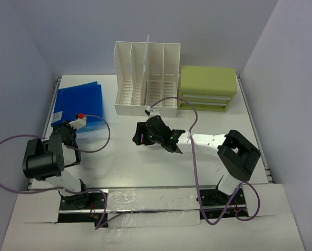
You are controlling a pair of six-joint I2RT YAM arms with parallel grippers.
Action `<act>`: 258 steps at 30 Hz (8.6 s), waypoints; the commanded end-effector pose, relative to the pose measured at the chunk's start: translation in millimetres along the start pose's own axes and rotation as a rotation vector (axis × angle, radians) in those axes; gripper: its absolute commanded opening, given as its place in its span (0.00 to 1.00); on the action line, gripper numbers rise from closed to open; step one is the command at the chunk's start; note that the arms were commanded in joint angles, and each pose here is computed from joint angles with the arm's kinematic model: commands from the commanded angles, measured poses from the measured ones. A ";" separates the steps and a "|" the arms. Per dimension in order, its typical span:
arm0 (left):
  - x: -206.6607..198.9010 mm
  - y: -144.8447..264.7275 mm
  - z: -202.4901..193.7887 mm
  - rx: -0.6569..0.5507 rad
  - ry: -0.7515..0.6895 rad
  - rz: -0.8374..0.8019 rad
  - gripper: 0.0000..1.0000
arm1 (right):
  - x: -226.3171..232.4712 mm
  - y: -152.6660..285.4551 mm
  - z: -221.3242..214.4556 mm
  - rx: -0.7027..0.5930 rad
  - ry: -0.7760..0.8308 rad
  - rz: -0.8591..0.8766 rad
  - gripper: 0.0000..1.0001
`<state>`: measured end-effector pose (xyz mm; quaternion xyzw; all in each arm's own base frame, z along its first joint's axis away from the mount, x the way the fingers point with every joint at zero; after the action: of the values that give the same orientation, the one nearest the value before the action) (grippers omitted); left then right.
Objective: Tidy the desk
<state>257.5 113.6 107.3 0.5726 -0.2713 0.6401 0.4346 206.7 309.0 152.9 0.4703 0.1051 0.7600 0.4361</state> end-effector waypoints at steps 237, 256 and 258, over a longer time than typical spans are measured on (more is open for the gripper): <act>37.7 133.4 11.7 -0.090 0.014 -0.545 0.48 | 32.1 -136.7 -18.8 0.198 -0.974 0.742 0.92; 63.8 54.2 -9.9 0.186 0.566 -0.610 0.53 | 38.1 -165.7 -14.4 0.167 -0.653 0.318 0.73; 59.0 42.2 -19.9 0.234 0.628 -0.615 0.54 | 39.7 -167.1 -15.0 0.180 -0.646 0.320 0.72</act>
<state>187.8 103.7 153.7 0.5240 0.1315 0.5931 0.5969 280.0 442.4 73.8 0.7516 -0.0822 0.6066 0.2458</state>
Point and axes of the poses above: each gripper's point midway between its finger pads, its own y axis back along the fingers, its own x axis along the line the jaws close on, z = x × y, the point moved 10 cm from there along y, back along the fingers, and after that the axes turned 12 degrees about -y, right-handed, at the moved point
